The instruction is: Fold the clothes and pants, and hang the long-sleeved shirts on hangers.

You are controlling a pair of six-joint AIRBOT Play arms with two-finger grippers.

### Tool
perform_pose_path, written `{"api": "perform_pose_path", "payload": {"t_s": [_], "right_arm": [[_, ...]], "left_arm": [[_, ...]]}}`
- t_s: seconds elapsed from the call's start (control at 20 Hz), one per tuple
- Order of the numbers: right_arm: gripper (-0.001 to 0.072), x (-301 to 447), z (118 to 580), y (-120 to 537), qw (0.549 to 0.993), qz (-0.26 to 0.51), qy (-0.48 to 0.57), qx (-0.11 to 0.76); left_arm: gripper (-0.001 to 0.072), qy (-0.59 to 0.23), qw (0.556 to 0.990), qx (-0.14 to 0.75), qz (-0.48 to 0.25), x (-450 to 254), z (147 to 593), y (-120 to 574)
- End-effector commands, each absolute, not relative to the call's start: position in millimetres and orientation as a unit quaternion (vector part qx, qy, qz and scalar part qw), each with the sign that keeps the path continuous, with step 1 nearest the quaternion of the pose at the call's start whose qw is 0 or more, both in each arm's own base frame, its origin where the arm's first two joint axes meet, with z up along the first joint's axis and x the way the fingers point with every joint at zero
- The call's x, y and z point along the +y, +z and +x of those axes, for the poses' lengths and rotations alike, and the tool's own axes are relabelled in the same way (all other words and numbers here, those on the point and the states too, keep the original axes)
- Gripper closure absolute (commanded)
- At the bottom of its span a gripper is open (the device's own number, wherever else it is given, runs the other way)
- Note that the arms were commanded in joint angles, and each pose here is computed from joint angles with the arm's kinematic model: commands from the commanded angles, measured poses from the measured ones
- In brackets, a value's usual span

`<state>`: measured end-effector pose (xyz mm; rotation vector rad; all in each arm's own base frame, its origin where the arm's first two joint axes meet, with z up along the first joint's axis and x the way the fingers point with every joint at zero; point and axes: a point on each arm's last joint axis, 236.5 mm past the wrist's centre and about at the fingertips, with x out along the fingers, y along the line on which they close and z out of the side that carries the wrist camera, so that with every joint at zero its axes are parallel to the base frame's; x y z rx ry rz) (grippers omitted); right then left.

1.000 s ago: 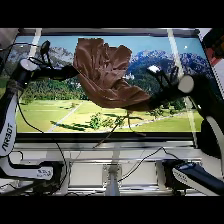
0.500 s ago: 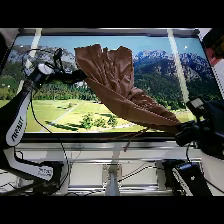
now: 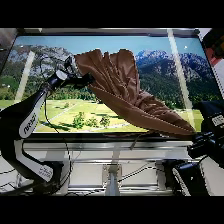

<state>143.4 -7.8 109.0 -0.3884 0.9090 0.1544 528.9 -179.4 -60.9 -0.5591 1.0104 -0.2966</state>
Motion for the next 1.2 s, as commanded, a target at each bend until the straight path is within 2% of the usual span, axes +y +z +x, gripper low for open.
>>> {"api": "perform_pose_path", "payload": {"t_s": [0.0, 0.1, 0.25, 0.35, 0.55, 0.75, 0.85, 0.9, 0.95, 1.0, 1.05, 1.15], "right_arm": [[0.0681, -42.8, 124.7, 101.4, 0.85, -0.214, 0.016, 0.48], [0.0681, -66.9, 124.2, 108.3, 0.842, -0.245, -0.026, 0.48], [0.0681, -96.1, 117.7, 130.8, 0.837, -0.265, -0.088, 0.471], [0.0681, -100.3, 116.8, 145.2, 0.845, -0.263, -0.1, 0.456], [0.0681, -101.7, 115.2, 163.5, 0.857, -0.256, -0.107, 0.434], [0.0681, -107.2, 103.7, 167.6, 0.851, -0.256, -0.114, 0.445], [0.0681, -110.0, 95.4, 168.0, 0.846, -0.25, -0.12, 0.455], [0.0681, -110.0, 95.3, 170.4, 0.848, -0.249, -0.121, 0.452], [0.0681, -110.5, 95.2, 171.6, 0.849, -0.249, -0.122, 0.45], [0.0681, -110.7, 95.0, 171.5, 0.849, -0.249, -0.122, 0.45], [0.0681, -110.7, 95.1, 171.6, 0.849, -0.249, -0.122, 0.45], [0.0681, -110.6, 95.2, 171.6, 0.849, -0.249, -0.122, 0.45]], "left_arm": [[-0.0009, -0.108, 0.832, 0.466, -0.281, -156.1, 540.4, -66.8], [-0.0009, -0.076, 0.822, 0.465, -0.321, -137.6, 545.5, -67.0], [-0.0009, -0.057, 0.838, 0.434, -0.327, -123.1, 560.2, -61.5], [-0.0009, -0.055, 0.84, 0.43, -0.325, -126.8, 562.5, -66.4], [-0.0003, -0.042, 0.816, 0.459, -0.35, -142.6, 553.9, -93.0], [0.0018, -0.033, 0.818, 0.446, -0.361, -143.4, 560.7, -98.2], [0.0156, -0.025, 0.817, 0.433, -0.381, -146.0, 566.5, -99.4], [0.0162, -0.022, 0.819, 0.429, -0.38, -146.5, 568.2, -102.0], [0.0261, -0.021, 0.818, 0.43, -0.38, -146.3, 568.1, -104.1], [0.0397, -0.021, 0.817, 0.433, -0.38, -146.7, 567.3, -105.8], [0.0691, -0.021, 0.817, 0.433, -0.38, -146.7, 567.3, -105.9], [0.0693, -0.021, 0.817, 0.432, -0.38, -146.5, 567.5, -105.8]]}}
